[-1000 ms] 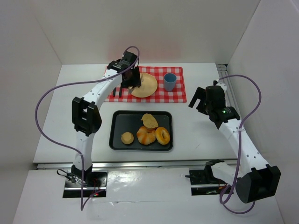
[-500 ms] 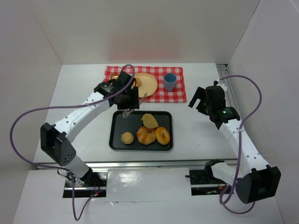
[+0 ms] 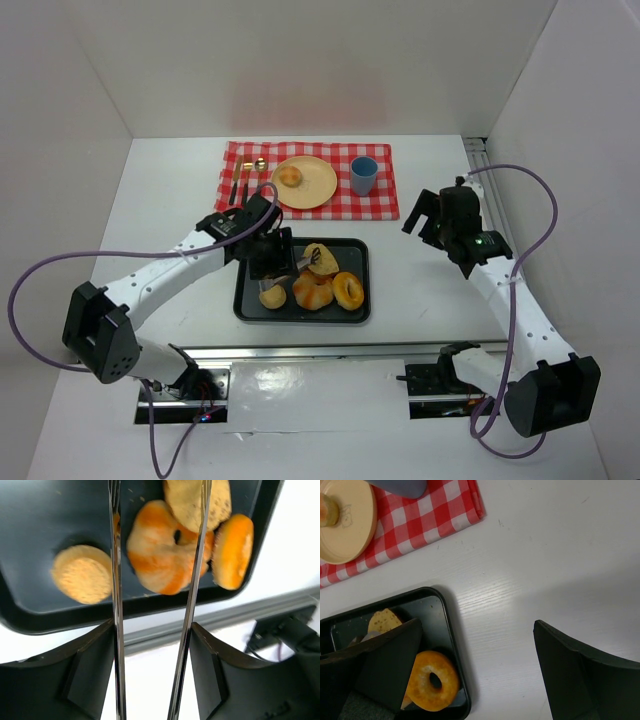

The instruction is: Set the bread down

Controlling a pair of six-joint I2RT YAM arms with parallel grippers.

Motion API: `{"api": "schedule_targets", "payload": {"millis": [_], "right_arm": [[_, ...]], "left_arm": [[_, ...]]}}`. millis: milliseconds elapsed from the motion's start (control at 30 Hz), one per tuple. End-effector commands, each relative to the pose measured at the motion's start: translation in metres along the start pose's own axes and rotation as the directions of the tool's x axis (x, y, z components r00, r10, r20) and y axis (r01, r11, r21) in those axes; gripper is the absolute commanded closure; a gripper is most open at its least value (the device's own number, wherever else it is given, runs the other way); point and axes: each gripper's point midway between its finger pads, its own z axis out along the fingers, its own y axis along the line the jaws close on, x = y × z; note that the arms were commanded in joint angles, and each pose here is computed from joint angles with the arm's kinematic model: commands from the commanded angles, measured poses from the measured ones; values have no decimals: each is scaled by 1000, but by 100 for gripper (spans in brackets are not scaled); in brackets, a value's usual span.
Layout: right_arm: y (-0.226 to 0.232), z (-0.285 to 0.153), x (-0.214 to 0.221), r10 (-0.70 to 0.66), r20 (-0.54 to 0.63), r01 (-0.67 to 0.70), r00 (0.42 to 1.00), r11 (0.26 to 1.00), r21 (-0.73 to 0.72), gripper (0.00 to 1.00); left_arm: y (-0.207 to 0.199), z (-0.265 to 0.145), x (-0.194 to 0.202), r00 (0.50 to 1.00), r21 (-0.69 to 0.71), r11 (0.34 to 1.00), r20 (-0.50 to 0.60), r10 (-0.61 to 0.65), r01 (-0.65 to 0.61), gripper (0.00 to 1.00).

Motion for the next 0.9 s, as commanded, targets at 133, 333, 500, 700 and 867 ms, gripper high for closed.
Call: {"api": "schedule_targets", "payload": {"millis": [133,333,500,700,867], "right_arm": [[1,-5,-7,19,33,-18,999,1000,-11,0],[1,-5,-7,19,33,-18,999,1000,-11,0],[1,-5,-7,19,33,-18,999,1000,-11,0],[3,-5,-8,20,35,-19,999,1000,-23,0],[7,-6,-10,22,36,-20,999,999,-39,0]], "left_arm": [[-39,-1,3,999,192,981,-41,-34,41,34],[-40,-8,-6,999,192,981,6,-35,33,57],[-41,-27,-16,998,174,985,60,-13,2,86],[-47,-54,-50,987,142,987,152,55,-77,100],[-51,-56,-112,968,124,990,251,33,-66,100]]}}
